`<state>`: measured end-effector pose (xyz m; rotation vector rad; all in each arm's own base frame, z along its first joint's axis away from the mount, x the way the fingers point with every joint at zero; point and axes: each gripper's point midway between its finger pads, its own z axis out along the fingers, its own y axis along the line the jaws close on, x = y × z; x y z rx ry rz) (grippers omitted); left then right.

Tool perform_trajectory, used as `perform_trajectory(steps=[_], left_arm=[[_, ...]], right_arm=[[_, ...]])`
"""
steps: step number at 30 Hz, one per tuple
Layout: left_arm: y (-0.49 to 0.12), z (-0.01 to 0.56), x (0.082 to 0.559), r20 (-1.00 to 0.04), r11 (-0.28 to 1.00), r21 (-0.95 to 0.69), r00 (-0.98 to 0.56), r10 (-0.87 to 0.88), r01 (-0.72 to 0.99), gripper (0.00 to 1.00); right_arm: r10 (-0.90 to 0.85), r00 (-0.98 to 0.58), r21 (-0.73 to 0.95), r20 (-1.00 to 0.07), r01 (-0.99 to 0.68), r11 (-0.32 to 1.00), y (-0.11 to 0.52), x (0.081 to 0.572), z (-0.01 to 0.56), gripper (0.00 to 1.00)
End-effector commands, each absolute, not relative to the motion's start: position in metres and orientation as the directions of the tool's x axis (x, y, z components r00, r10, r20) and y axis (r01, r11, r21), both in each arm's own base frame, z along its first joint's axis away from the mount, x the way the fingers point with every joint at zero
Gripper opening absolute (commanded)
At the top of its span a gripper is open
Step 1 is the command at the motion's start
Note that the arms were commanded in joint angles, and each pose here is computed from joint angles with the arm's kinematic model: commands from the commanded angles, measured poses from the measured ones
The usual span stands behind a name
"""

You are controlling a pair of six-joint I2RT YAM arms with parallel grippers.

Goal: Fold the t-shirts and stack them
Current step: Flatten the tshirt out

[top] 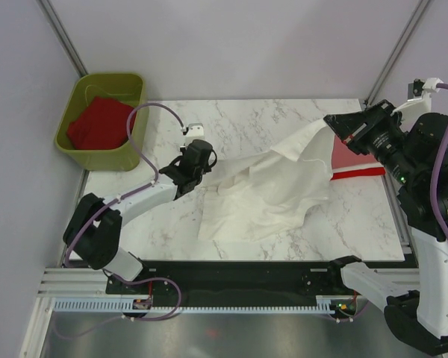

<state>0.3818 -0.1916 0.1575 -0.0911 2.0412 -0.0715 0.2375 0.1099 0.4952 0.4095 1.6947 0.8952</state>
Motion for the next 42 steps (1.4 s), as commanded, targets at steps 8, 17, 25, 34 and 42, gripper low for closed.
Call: perform_trajectory(steps=[8, 17, 25, 34, 42], left_arm=[[-0.189, 0.107, 0.381, -0.861, 0.990, -0.133, -0.491, -0.134, -0.037, 0.31], [-0.213, 0.091, 0.360, -0.807, 0.969, -0.234, -0.572, -0.147, 0.082, 0.66], [-0.233, 0.097, 0.349, -0.740, 0.946, -0.300, -0.656, -0.148, 0.125, 0.65], [-0.236, 0.081, 0.361, -0.731, 0.966, -0.215, -0.679, -0.061, 0.146, 0.64], [-0.232, 0.071, 0.365, -0.714, 0.976, -0.183, -0.699, -0.048, 0.121, 0.66]], right_arm=[[0.677, -0.292, 0.735, -0.675, -0.197, 0.649, 0.108, 0.233, 0.502, 0.00], [0.623, -0.278, 0.668, -0.731, -0.108, 0.736, 0.091, 0.237, 0.457, 0.00], [0.604, -0.227, 0.631, -0.764, -0.069, 0.772, 0.078, 0.237, 0.405, 0.00], [0.582, -0.150, 0.594, -0.799, -0.047, 0.803, 0.061, 0.231, 0.385, 0.00], [0.547, -0.142, 0.559, -0.825, -0.059, 0.827, 0.059, 0.226, 0.388, 0.00]])
